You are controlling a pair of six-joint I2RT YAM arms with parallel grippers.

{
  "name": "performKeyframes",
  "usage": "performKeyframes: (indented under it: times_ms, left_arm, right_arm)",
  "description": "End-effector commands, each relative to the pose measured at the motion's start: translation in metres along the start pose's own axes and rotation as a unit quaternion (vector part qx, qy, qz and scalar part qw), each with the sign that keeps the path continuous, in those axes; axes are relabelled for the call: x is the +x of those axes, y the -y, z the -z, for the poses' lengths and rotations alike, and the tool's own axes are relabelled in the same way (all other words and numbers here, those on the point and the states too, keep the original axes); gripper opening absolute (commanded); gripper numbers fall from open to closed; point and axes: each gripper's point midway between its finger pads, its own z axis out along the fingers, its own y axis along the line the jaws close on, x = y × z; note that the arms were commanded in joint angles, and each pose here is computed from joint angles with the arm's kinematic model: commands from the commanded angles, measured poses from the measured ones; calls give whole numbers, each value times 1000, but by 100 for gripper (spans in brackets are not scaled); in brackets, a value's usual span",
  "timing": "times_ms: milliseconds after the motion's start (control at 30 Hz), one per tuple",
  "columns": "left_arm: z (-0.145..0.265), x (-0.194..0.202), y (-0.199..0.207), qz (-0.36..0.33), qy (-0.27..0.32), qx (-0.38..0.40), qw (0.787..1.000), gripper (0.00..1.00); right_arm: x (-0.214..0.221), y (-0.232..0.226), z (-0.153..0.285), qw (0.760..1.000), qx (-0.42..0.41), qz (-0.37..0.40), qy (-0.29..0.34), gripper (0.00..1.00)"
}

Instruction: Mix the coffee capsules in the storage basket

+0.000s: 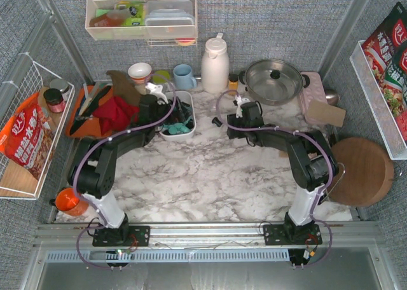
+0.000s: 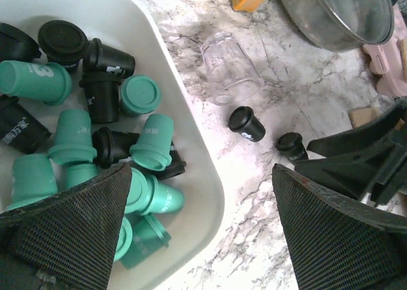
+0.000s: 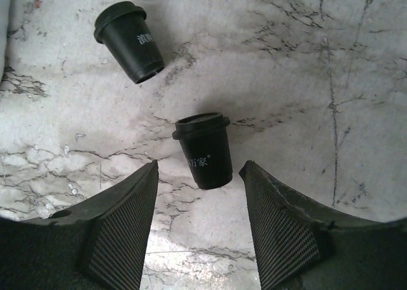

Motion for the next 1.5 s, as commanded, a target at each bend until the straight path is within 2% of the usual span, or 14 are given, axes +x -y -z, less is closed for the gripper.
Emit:
performKeyframes:
  times_ms: [0,167,367,567,700,800,900,1000,1167,1367,1467]
  left_arm:
    - [21,-23,1,-24,44,-23,998,99]
    - [39,-31,1,-37,50,-47,997,99]
    - [47,-31,5,-34,51,-42,997,99]
    - [45,-26,-16,46,55,-64,995,99]
    - [46,-21,-14,98,43,6,994,99]
    - [43,-18,-26,104,34,-31,993,99]
    - [43,-16,-21,60,40,-50,996,99]
    - [45,-15,-5,-21,60,-51,997,99]
    - [46,0,33,-179,91,-20,979,99]
    - [62,24,92,-331,162,87,926,99]
    - [83,29,125,-385,234,168,877,99]
  right_arm:
    - [-5,5,-2,1000,16,9,3,60]
    - [-8,6,-10,1000,18,19,-16,60]
    - [-5,5,-17,999,18,21,-43,55]
    - [7,7,-23,997,28,37,-64,48]
    - [9,8,-22,997,33,40,-64,42]
    - [5,7,-17,997,33,39,-58,35]
    - [-2,4,-8,998,30,35,-43,31]
    - [-10,-2,5,999,19,25,-27,27]
    - [-26,-27,34,999,-36,-6,4,22]
    - [-34,-63,77,993,-104,-40,34,21]
    - [-32,-82,98,988,-139,-43,43,21]
